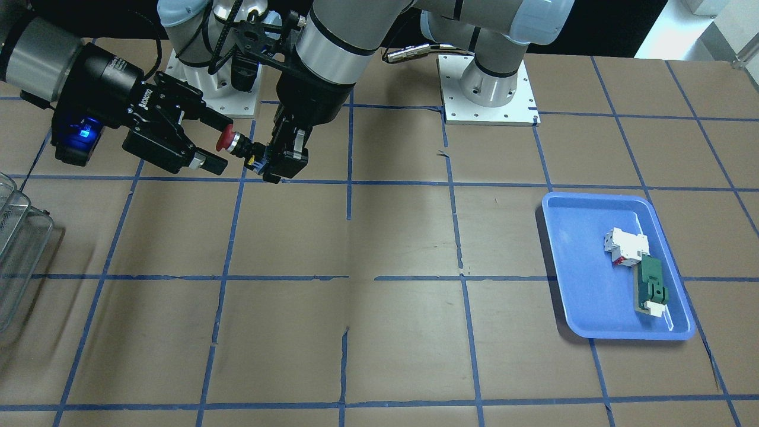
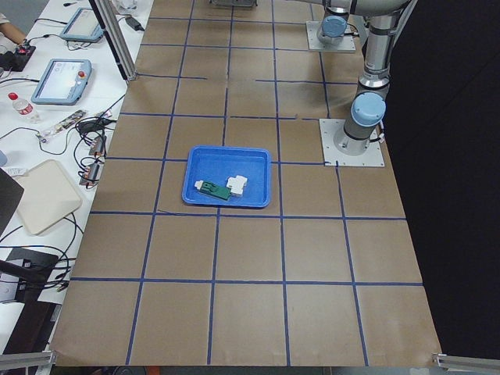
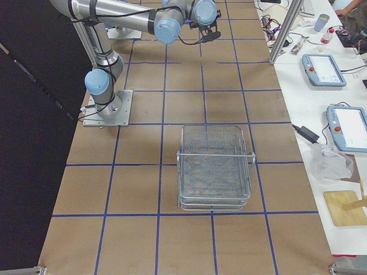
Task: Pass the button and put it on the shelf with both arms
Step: 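Hold the button up with the left gripper while the right gripper approaches it, then close the right gripper on the button's red cap, then open the left gripper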
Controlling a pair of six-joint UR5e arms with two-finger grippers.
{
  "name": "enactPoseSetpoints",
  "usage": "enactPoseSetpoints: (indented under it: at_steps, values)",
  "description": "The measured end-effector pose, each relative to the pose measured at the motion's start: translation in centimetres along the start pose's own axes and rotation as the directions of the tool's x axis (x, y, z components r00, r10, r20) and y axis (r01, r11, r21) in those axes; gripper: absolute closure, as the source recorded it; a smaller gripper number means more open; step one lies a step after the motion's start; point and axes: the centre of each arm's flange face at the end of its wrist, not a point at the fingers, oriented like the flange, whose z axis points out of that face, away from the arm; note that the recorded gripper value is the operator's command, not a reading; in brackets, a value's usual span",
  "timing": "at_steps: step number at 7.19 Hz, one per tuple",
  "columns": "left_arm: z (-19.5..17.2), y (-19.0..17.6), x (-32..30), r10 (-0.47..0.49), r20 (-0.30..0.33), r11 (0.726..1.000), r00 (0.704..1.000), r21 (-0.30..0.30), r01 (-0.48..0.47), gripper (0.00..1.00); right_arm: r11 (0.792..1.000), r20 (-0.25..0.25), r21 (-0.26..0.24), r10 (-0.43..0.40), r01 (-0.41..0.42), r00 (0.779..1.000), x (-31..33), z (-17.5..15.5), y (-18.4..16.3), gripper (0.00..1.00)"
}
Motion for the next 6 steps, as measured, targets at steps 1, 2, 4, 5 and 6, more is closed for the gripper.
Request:
enactPoseSetpoints:
  at_steps: [1, 2, 4, 5, 6]
  values:
    - [0.02, 0.03, -0.01, 0.000, 0.000, 1.000, 1.000, 0.000, 0.000, 1.00, 1.000, -0.007, -0.004, 0.005, -0.005, 1.000, 0.09, 0.25, 0.04, 0.00]
    - [0.07, 0.07, -0.03, -0.001, -0.001, 1.000, 1.000, -0.001, 0.001, 1.00, 1.000, -0.016, -0.009, 0.009, -0.010, 1.000, 0.19, 0.56, 0.16, 0.01]
    - [0.16, 0.09, -0.08, -0.001, -0.002, 1.000, 1.000, -0.001, 0.001, 1.00, 1.000, -0.024, -0.013, 0.011, -0.011, 1.000, 0.24, 0.87, 0.25, 0.22]
    - [0.16, 0.11, -0.12, -0.002, -0.002, 1.000, 1.000, -0.001, 0.002, 1.00, 1.000, -0.025, -0.012, 0.011, -0.012, 1.000, 0.23, 0.91, 0.22, 0.37]
    - [0.16, 0.13, -0.15, -0.002, -0.001, 1.000, 1.000, -0.001, 0.002, 1.00, 1.000, -0.027, -0.013, 0.013, -0.013, 1.000, 0.22, 0.96, 0.17, 0.52]
